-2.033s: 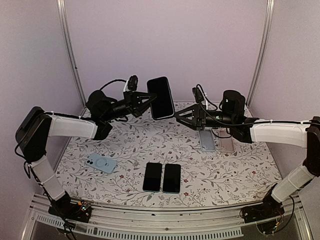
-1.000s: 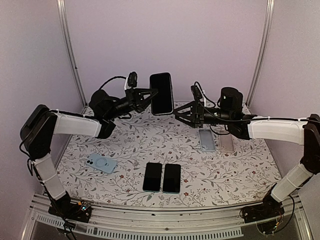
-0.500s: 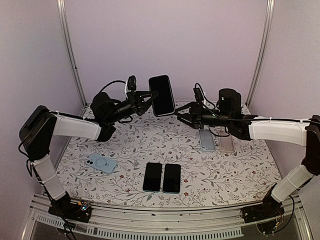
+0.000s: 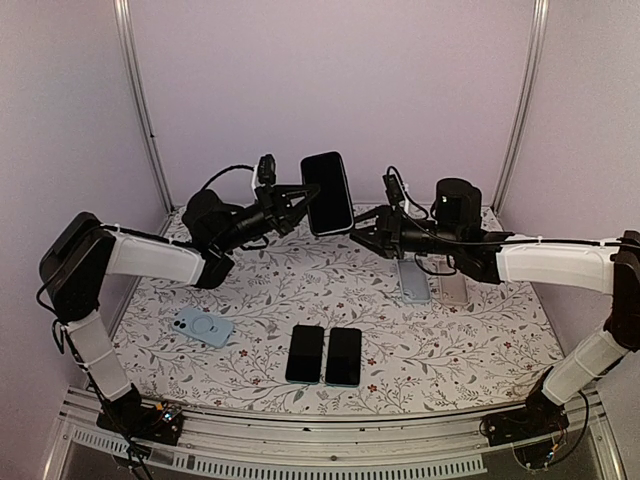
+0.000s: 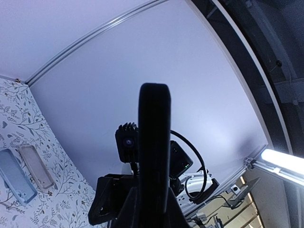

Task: Take the phone out of the phone case
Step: Remove the corner of the phone case from the bottom right corner of the phone case.

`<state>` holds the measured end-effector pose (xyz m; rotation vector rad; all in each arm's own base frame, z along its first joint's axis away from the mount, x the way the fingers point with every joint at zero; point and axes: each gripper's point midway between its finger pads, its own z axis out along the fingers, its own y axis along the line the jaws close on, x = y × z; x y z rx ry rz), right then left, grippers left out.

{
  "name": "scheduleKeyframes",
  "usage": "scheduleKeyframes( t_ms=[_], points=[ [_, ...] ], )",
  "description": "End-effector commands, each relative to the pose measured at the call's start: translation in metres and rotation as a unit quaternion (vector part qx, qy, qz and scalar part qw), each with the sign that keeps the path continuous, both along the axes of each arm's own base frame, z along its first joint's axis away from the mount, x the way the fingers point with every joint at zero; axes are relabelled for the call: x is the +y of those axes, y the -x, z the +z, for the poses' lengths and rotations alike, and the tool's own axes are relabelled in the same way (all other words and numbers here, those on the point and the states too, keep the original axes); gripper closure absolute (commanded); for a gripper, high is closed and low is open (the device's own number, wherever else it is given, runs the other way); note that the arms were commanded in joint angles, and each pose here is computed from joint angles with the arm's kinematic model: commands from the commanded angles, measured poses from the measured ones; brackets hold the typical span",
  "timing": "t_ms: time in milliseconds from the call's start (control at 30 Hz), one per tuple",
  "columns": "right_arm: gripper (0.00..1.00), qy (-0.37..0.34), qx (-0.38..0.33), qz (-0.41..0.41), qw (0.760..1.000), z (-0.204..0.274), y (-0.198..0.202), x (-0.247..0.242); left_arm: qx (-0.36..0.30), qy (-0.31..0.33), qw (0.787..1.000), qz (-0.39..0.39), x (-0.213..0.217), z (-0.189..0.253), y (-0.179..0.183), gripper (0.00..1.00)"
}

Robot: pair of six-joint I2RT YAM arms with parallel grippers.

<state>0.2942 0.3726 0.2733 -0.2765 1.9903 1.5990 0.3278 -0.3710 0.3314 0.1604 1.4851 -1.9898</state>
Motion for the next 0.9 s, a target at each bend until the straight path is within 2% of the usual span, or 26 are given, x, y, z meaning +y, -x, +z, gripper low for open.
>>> scheduleKeyframes(
  t_ms=[0, 133, 333, 500, 567, 700, 867],
  points=[
    [0.44, -0.069, -0.038, 0.055, 0.995, 0.029, 0.018, 0.012, -0.055, 0.040, 0.992, -0.106, -0.022, 0.032, 0.069, 1.00],
    [0.50, -0.105, -0.061, 0.103, 0.987, 0.047, 0.032, 0.015, -0.048, 0.037, 0.993, -0.105, -0.025, 0.027, 0.065, 1.00],
    [0.65, -0.107, -0.060, 0.111, 0.986, 0.051, 0.033, 0.018, -0.040, 0.018, 0.994, -0.099, -0.031, 0.017, 0.059, 1.00],
    [0.88, -0.095, -0.047, 0.109, 0.988, 0.043, 0.029, 0.021, -0.040, 0.004, 0.995, -0.093, -0.032, 0.014, 0.056, 1.00],
    [0.95, -0.090, -0.045, 0.110, 0.989, 0.041, 0.029, 0.021, -0.042, -0.001, 0.995, -0.088, -0.029, 0.015, 0.054, 0.95],
    [1.00, -0.080, -0.035, 0.123, 0.989, 0.034, 0.034, 0.021, -0.046, -0.012, 0.996, -0.072, -0.017, 0.016, 0.046, 0.81],
    [1.00, -0.069, -0.019, 0.151, 0.986, 0.024, 0.044, 0.022, -0.054, -0.020, 0.996, -0.062, -0.004, 0.021, 0.038, 0.78]
  ],
)
